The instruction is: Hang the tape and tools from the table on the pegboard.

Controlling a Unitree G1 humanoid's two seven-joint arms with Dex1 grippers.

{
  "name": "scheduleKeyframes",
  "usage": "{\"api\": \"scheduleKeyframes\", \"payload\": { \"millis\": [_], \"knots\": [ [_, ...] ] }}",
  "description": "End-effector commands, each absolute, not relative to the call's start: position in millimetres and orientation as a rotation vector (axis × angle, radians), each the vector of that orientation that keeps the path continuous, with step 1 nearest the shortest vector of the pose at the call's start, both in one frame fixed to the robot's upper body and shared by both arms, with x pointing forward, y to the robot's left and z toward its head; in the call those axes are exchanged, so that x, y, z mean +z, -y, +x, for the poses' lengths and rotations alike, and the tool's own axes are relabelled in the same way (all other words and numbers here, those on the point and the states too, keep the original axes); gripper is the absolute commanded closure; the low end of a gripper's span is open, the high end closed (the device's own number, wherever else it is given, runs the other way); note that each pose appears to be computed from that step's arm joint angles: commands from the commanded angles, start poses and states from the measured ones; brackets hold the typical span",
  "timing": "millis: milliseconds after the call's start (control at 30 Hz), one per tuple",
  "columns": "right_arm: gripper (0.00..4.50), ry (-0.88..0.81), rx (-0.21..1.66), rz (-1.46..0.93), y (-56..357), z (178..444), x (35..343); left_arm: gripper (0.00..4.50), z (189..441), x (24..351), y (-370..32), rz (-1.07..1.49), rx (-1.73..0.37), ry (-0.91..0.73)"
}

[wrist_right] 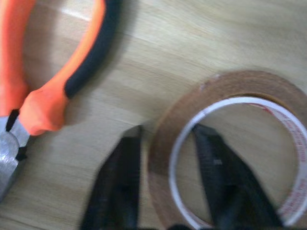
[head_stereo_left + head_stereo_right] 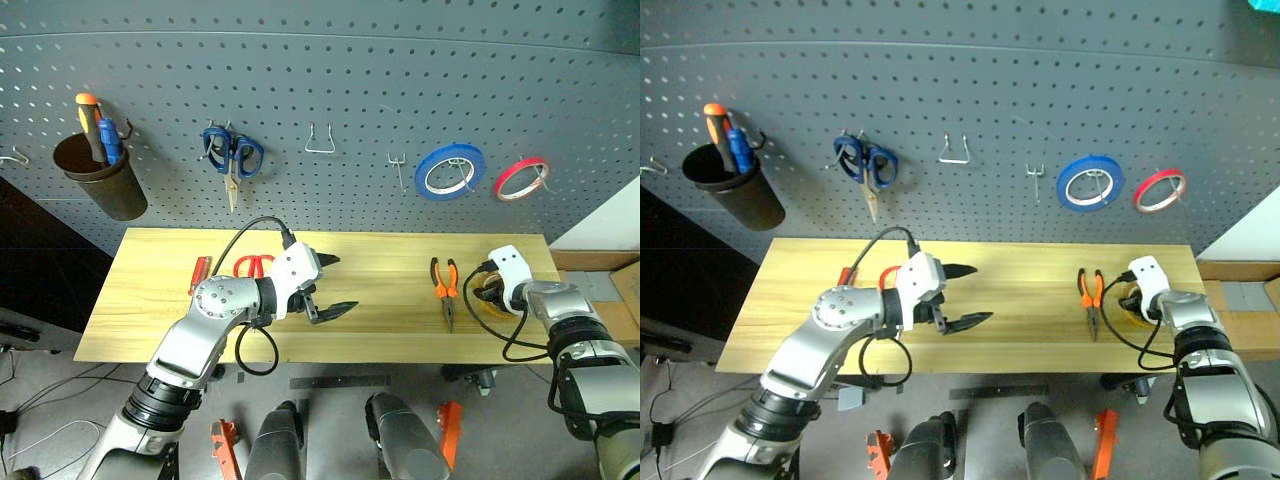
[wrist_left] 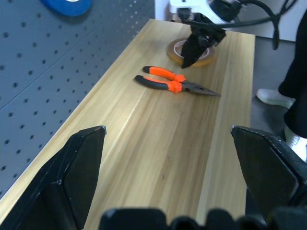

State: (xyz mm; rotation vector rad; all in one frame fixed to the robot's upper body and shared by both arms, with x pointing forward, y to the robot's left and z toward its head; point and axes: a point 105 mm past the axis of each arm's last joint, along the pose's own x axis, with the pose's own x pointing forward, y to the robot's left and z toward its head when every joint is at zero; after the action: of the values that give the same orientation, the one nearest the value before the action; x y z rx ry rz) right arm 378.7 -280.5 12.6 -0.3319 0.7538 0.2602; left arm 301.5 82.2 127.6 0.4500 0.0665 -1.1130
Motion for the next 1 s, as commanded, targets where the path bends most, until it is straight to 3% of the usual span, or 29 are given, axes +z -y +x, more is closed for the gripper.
{"api": "scheduleKeyframes", "payload": {
  "millis": [33, 233, 333, 400, 533, 800, 1000],
  "knots": [
    [4.40, -0.829, 0.276, -0.400, 280.0, 360.9, -15.5, 0.00, 299.0, 140.6, -83.6, 0.455, -1.098, -0.012],
    [4.40, -0.665, 0.277, -0.455, 280.8, 365.6, 20.7, 0.00, 302.8, 144.5, -91.2, 0.445, -1.070, -0.008],
    [4.40, -0.575, 0.272, -0.500, 280.9, 357.0, 50.1, 0.00, 304.5, 145.3, -95.3, 0.449, -1.063, -0.009],
    [4.40, -0.473, 0.254, -0.529, 277.3, 342.6, 86.6, 0.00, 307.8, 148.6, -99.9, 0.443, -1.047, -0.004],
    [4.40, -0.330, 0.326, -0.629, 238.5, 302.7, 129.2, 0.00, 313.0, 153.7, -105.6, 0.428, -1.032, 0.014],
    [4.40, 0.086, 0.453, -0.815, 133.6, 252.9, 162.9, 0.00, 319.9, 160.7, -117.3, 0.369, -0.980, 0.048],
    [4.40, 0.317, 0.414, -0.884, 110.8, 276.8, 194.2, 0.00, 324.6, 160.7, -126.3, 0.362, -0.914, 0.054]
  ]
}}
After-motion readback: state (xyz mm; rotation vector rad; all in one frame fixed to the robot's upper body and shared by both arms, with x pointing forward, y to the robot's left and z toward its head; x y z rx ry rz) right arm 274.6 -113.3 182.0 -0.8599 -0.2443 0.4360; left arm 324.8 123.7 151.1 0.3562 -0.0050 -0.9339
